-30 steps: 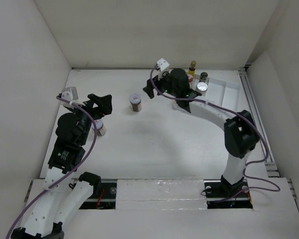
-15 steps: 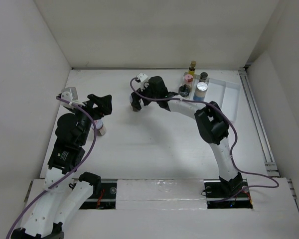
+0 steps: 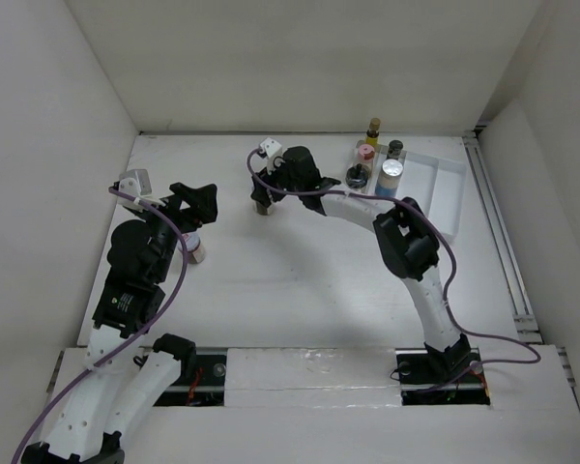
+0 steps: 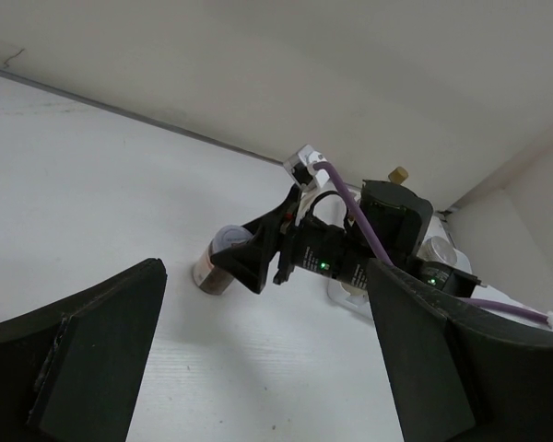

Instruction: Organize the condiment bottles

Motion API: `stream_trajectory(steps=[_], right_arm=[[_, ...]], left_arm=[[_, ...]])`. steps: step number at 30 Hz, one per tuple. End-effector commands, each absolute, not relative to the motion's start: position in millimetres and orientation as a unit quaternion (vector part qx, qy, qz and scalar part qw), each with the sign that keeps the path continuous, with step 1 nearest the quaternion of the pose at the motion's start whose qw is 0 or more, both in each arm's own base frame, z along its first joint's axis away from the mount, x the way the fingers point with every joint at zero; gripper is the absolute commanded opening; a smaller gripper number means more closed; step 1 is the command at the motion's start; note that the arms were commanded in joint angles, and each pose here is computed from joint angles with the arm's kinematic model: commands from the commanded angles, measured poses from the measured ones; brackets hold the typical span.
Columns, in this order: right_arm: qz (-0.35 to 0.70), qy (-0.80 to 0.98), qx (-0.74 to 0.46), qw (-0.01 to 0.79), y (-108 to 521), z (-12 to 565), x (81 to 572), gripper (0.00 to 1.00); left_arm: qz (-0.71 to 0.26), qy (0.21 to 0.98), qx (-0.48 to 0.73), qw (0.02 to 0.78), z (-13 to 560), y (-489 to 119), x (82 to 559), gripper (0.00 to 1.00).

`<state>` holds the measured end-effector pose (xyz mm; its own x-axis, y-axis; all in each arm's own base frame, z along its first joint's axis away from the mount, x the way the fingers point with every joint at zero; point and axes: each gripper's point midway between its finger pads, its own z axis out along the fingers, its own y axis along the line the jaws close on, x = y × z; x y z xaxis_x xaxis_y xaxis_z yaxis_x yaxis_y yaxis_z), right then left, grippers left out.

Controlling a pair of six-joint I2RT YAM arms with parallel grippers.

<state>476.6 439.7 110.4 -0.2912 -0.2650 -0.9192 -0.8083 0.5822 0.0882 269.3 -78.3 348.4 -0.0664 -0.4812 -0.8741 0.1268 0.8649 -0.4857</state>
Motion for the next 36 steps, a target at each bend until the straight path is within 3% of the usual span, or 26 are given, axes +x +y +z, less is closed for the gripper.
stream_trajectory(steps=[1, 9, 12, 17, 26, 36], right_arm=[[0.293, 0.728, -0.35, 0.512, 441.4, 155.5, 470.6, 0.52], [0.323, 0.631, -0.331, 0.622, 403.7, 318.1, 436.8, 0.5], [0.312, 0.596, -0.3, 0.676, 350.3, 390.6, 426.4, 0.5], [0.256, 0.6, -0.23, 0.722, 248.1, 426.9, 442.2, 0.5], [0.11, 0.652, -0.07, 0.747, 41.0, 410.5, 483.5, 0.5], [0.076, 0.725, -0.006, 0.684, -46.9, 313.6, 553.0, 0.5]], left_arm=[[-0.231, 0.68, -0.119, 0.686, 359.3, -78.6, 268.4, 0.86], [-0.233, 0.676, -0.119, 0.689, 361.6, -77.9, 266.3, 0.86], [-0.233, 0.676, -0.119, 0.689, 361.7, -77.9, 266.2, 0.86], [-0.236, 0.677, -0.115, 0.688, 361.7, -79.7, 265.7, 0.86], [-0.239, 0.678, -0.112, 0.687, 359.7, -80.8, 264.0, 0.86], [-0.238, 0.681, -0.112, 0.684, 357.2, -82.3, 268.5, 0.86]])
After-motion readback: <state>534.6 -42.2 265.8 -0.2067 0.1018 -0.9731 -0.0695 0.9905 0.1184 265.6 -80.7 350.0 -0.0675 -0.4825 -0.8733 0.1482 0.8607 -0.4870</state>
